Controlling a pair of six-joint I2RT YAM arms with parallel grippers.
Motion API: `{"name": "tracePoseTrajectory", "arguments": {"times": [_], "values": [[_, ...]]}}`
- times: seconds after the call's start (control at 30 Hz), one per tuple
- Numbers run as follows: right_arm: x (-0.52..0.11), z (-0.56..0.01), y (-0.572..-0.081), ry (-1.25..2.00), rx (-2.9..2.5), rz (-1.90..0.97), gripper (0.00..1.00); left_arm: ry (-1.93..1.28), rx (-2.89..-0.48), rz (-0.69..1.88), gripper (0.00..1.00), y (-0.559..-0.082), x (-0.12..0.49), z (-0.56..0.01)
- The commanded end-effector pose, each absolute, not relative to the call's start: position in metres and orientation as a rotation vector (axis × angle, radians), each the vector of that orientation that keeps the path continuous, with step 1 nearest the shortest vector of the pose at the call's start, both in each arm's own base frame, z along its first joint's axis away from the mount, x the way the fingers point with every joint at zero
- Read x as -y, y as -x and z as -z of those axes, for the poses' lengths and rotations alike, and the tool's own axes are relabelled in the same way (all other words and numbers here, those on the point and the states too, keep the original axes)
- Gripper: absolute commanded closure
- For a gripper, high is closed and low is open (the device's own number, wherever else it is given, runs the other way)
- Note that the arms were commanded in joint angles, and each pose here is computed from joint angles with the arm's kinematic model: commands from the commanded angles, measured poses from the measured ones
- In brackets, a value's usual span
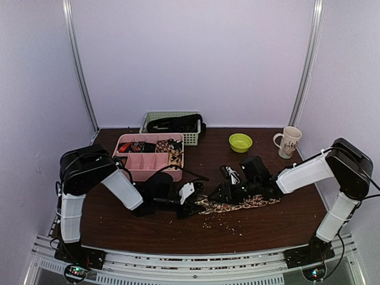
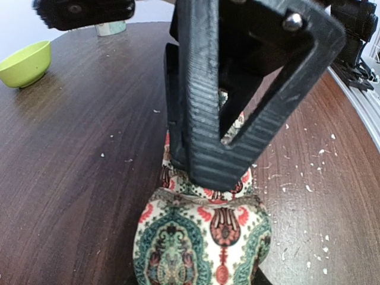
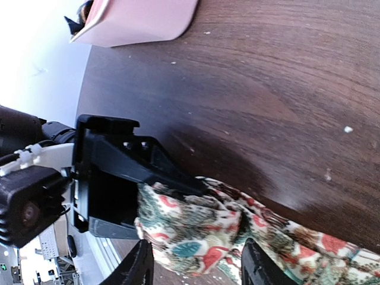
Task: Roll the ties
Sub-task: Roll the tie at the center of the board.
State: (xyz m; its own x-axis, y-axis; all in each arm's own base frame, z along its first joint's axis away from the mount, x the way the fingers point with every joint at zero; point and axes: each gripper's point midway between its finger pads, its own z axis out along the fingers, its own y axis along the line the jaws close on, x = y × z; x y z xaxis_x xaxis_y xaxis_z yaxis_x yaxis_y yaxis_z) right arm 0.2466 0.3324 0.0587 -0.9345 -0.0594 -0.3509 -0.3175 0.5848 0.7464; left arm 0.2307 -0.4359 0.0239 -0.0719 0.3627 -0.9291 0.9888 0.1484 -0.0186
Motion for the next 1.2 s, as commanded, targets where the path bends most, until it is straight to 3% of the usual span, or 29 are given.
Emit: {"name": "tracePoseTrajectory", "arguments": {"times": [0.0, 0.13, 0.3, 0.43, 0.53, 0.67, 0.77, 1.03, 1.17], "values": [[-0.349, -0.068, -0.242, 0.35, -2.546, -1.315, 0.49, -1.458, -1.801, 0.867, 0.64, -0.218, 0.412, 0.028], [-0.358, -0.058, -0.238, 0.381, -2.585, -1.295, 0.55, -1.464, -1.809, 0.864, 0.63, -0.218, 0.412, 0.028], [-0.349, -0.038, -0.238, 0.377, -2.653, -1.197, 0.76, -1.473, -1.805, 0.852, 0.61, -0.219, 0.412, 0.026], [-0.341, -0.026, -0.239, 0.356, -2.688, -1.156, 1.0, -1.48, -1.796, 0.839, 0.58, -0.221, 0.413, 0.023], [-0.335, -0.02, -0.239, 0.334, -2.699, -1.145, 1.0, -1.473, -1.785, 0.818, 0.5, -0.226, 0.414, 0.018], [-0.327, -0.013, -0.238, 0.308, -2.709, -1.138, 1.0, -1.426, -1.769, 0.758, 0.27, -0.238, 0.413, -0.001], [-0.32, -0.007, -0.238, 0.282, -2.719, -1.139, 1.0, -1.357, -1.694, 0.738, 0.04, -0.245, 0.413, -0.033], [-0.301, 0.003, -0.24, 0.221, -2.731, -1.133, 1.0, -0.843, -1.483, 0.653, 0.02, -0.27, 0.364, -0.137], [-0.288, 0.009, -0.239, 0.196, -2.744, -1.113, 1.0, -1.072, -1.47, 0.736, 0.02, -0.249, 0.382, -0.119]]}}
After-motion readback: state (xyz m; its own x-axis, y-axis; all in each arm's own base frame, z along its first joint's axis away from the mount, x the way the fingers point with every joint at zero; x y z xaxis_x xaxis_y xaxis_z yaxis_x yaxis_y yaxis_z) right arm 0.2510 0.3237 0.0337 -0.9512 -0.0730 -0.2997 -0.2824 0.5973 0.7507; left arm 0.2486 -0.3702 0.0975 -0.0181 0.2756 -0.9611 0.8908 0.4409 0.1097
